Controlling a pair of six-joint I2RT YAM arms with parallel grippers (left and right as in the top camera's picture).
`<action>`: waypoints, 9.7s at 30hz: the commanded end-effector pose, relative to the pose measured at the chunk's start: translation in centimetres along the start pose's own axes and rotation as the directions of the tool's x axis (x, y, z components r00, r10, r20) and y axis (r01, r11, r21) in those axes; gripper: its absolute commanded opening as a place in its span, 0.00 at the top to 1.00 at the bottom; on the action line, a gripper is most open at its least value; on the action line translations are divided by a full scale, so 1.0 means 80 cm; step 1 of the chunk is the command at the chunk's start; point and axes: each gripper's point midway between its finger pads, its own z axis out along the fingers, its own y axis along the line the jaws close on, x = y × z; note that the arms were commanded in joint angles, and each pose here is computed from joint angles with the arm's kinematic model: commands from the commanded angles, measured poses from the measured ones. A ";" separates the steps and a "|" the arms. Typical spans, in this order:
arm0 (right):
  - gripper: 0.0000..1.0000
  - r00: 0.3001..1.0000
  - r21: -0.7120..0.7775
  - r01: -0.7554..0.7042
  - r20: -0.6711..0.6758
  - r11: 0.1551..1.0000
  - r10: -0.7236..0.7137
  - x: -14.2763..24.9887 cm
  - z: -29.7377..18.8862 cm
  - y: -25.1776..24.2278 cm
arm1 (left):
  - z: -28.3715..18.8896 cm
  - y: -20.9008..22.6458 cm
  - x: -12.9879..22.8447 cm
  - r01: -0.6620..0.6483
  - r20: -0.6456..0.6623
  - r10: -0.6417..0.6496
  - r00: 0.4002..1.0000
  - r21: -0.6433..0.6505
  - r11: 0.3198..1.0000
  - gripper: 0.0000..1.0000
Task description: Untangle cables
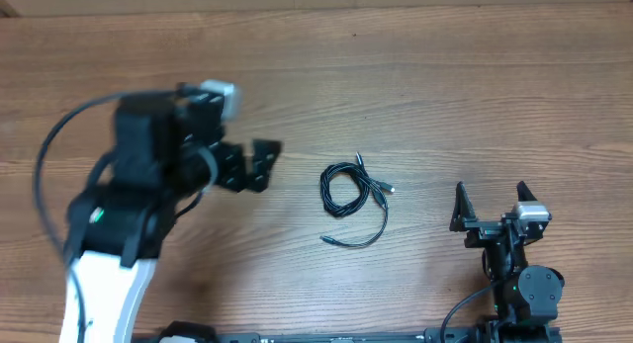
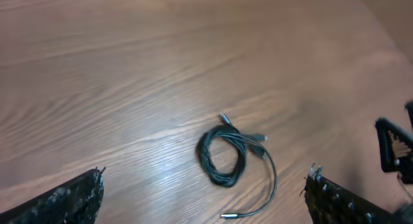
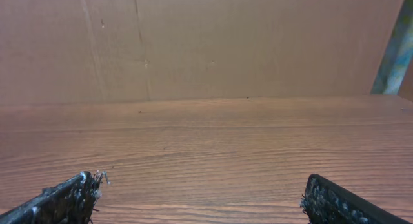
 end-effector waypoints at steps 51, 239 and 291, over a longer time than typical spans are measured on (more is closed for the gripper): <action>0.00 1.000 0.019 -0.003 0.006 1.000 0.003 0.002 0.000 -0.005 | 0.345 0.022 0.214 -0.203 -0.618 0.021 0.786 -0.225 0.953 0.75; 0.00 1.000 0.019 -0.002 0.006 1.000 0.002 0.002 0.000 -0.005 | 0.167 -0.024 0.286 0.650 0.201 -0.971 0.131 -0.757 -0.069 0.12; 0.00 1.000 0.019 -0.003 0.006 1.000 0.003 0.002 0.000 -0.005 | 0.240 -0.028 0.307 -0.263 -0.579 0.331 0.745 0.200 0.944 0.96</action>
